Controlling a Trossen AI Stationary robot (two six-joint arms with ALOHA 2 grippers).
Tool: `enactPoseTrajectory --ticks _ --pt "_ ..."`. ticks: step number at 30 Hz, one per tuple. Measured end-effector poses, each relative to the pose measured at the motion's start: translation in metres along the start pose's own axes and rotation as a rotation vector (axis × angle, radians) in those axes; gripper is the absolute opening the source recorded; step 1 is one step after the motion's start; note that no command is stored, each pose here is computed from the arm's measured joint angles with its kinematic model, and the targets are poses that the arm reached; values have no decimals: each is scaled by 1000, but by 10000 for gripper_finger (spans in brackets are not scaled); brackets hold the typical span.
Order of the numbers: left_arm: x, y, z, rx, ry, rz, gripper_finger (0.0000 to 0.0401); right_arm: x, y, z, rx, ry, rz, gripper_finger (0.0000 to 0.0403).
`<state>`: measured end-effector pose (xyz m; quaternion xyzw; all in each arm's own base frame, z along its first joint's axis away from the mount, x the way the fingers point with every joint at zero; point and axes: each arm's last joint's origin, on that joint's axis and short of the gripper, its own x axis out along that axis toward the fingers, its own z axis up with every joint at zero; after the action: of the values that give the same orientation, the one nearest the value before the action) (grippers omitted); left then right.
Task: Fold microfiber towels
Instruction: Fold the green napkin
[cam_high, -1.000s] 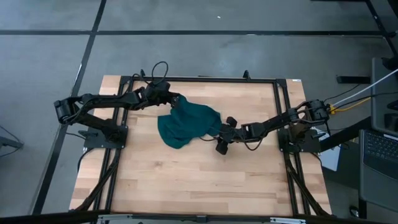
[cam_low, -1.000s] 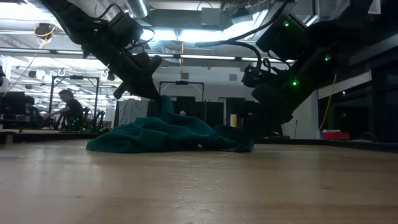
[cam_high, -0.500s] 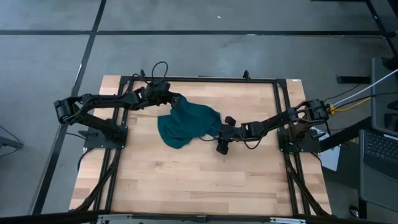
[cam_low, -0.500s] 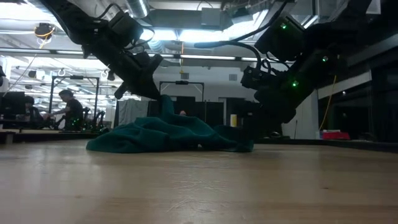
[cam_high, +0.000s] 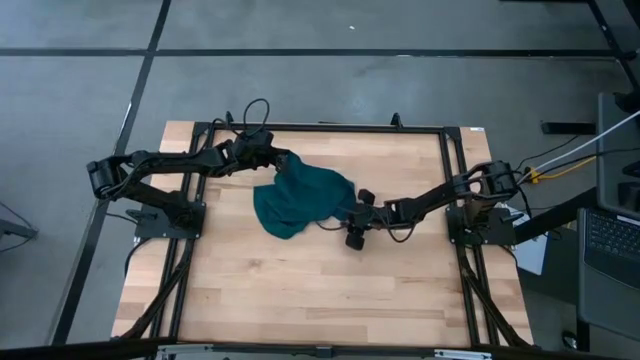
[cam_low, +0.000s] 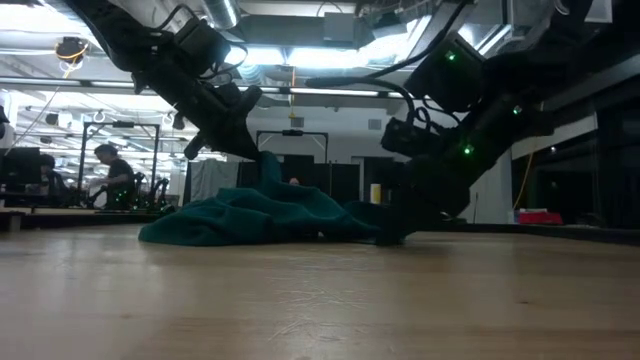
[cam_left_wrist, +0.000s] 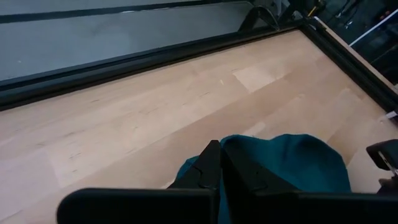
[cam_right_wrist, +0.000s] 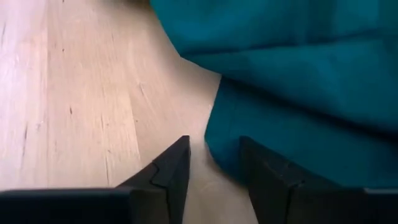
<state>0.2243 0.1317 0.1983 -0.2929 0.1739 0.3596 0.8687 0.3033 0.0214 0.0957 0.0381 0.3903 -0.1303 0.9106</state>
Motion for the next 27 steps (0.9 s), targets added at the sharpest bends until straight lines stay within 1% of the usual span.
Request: enactPoseTrajectory --ticks 2,5,6,9,11,14,17,19,22,24,26,27 --pt "0 0 0 -3 3 3 2 0 0 -1 -1 14 -8 94" --pt "-1 1 0 -16 -2 24 2 0 -1 -3 -11 41 -27 23" --pt "-2 2 0 -17 -6 41 2 -1 -1 -5 -14 49 -37 13" --pt "-10 5 2 -17 -22 109 2 -4 -1 -7 30 75 -86 11" --pt "-21 9 5 -18 -29 163 2 -12 -1 -9 26 106 -123 6" --pt "-43 13 14 -14 -82 197 2 -38 -7 -13 -11 162 -249 5" --pt "-66 16 25 -35 -166 193 2 -69 -16 5 29 63 -362 3" --pt "-73 18 28 -39 -184 180 2 -86 -26 10 14 42 -406 3" --pt "-71 17 34 -64 -206 105 2 -107 -46 27 -7 -39 -467 2" --pt "-65 14 41 -81 -269 54 2 -118 -62 38 -35 -54 -533 2" --pt "-59 10 55 -103 -335 33 2 -133 -81 52 -101 -53 -611 1" --pt "-58 10 64 -108 -370 28 2 -143 -90 63 -119 -77 -643 1"
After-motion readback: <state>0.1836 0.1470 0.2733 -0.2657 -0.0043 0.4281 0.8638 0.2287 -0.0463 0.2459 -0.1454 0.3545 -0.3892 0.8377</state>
